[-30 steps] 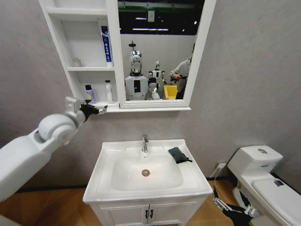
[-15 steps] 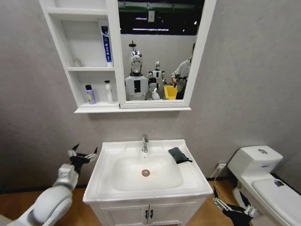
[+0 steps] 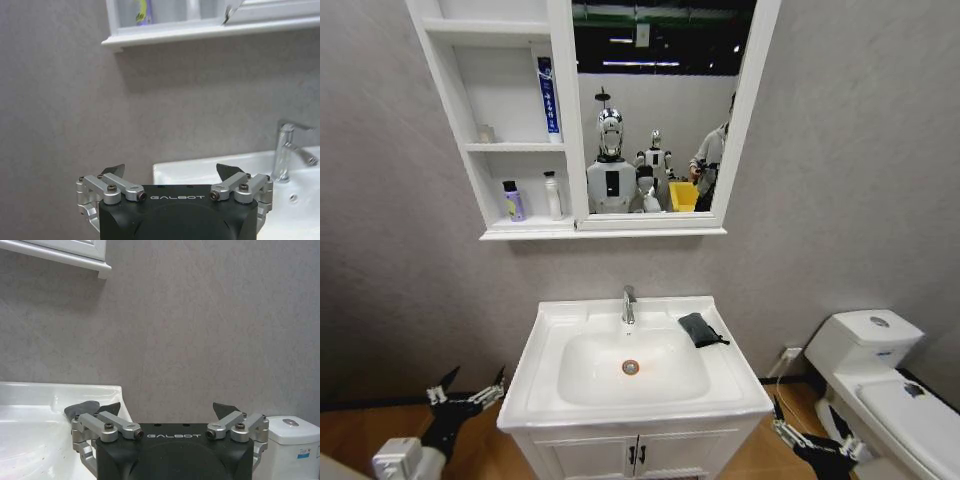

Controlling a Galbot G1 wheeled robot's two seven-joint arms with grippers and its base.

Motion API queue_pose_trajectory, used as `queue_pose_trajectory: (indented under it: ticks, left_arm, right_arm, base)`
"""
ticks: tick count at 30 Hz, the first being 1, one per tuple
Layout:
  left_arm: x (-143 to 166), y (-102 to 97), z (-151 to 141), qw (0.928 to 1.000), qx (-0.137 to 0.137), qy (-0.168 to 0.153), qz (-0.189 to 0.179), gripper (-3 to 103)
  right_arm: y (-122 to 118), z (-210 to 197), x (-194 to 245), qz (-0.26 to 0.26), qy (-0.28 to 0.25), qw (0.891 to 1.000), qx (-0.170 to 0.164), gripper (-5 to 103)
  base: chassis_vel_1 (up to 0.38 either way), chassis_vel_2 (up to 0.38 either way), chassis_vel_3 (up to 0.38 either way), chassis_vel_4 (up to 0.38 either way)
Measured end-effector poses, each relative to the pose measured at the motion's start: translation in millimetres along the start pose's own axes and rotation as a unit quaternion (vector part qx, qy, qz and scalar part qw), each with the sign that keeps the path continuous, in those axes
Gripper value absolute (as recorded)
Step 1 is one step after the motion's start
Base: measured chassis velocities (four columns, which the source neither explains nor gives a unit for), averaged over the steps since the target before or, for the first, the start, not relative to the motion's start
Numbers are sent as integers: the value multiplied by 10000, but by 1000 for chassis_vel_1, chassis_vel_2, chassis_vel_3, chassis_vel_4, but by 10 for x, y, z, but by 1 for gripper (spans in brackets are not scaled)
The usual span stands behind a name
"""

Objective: Move facial cleanser and shampoo from washbasin to cabinet, then wipe washbasin with towel.

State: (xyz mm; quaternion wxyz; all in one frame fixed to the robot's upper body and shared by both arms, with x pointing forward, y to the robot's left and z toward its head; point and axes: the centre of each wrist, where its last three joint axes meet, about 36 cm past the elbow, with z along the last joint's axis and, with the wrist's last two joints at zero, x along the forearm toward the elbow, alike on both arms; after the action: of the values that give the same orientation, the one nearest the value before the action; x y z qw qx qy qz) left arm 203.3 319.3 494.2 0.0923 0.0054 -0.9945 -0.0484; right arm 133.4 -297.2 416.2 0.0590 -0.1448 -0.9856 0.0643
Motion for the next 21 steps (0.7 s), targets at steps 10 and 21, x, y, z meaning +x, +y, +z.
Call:
queue_pose_trajectory:
  ticks: [10,21]
  left_arm:
    - [-33,-184,-37,9997,183,-151,111,100]
    - [-44,-181,-32,9997,180,-142,102,100]
  right_arm:
    - [0,0,0,0,0,10000,0,100]
    - [71,-37,-43,-193,-49,9998,-66,100]
  base:
    - [0,0,0,0]
    - [0,0,0,0]
